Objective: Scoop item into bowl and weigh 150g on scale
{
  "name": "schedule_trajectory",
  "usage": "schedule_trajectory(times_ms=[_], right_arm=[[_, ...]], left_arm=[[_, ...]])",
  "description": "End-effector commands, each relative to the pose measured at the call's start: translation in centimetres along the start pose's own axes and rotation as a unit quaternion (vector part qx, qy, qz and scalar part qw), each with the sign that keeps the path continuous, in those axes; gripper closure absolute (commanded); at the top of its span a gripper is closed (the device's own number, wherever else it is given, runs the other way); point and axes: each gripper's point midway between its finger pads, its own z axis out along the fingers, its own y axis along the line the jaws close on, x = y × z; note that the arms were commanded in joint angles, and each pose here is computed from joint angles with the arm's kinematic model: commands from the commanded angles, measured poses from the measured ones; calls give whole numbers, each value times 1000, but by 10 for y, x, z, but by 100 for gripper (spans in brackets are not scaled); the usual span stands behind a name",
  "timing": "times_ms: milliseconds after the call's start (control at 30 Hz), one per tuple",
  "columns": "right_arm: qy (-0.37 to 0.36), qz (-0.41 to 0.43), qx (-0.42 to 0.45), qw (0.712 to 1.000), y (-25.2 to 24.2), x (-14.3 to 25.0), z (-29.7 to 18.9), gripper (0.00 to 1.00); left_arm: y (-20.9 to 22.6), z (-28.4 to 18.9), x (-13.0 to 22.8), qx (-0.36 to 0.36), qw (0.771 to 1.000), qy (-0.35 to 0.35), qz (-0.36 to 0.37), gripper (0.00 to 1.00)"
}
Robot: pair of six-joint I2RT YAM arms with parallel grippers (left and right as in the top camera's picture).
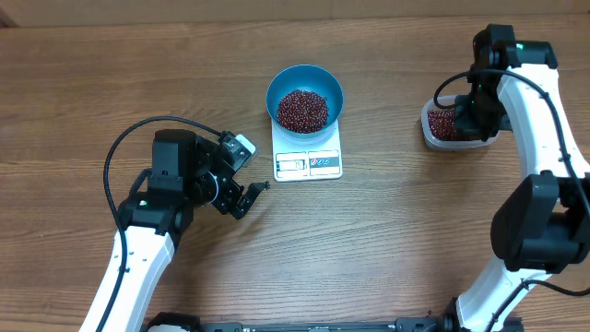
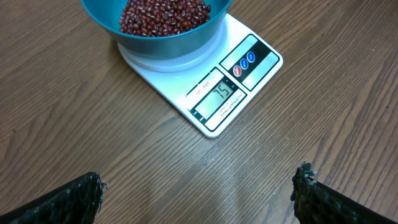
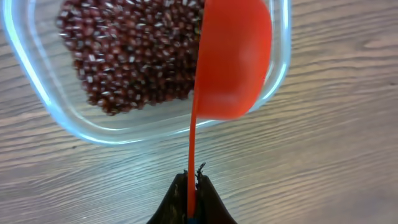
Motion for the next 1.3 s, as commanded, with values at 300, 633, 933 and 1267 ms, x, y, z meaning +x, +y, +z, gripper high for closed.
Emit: schedule_trajectory(times_ms=[300, 633, 933, 1267], right_arm=[[28, 8, 13, 999, 3, -2, 30, 96], [48, 9, -72, 996, 31, 8, 43, 96], [44, -9, -129, 991, 50, 6, 39, 96], [35, -17, -168, 985, 63, 2, 36, 96]], left_arm=[[0, 0, -1, -1, 1000, -1, -3, 0], [0, 0, -1, -1, 1000, -1, -3, 0], [0, 0, -1, -1, 1000, -1, -3, 0], [0, 0, -1, -1, 1000, -1, -3, 0]])
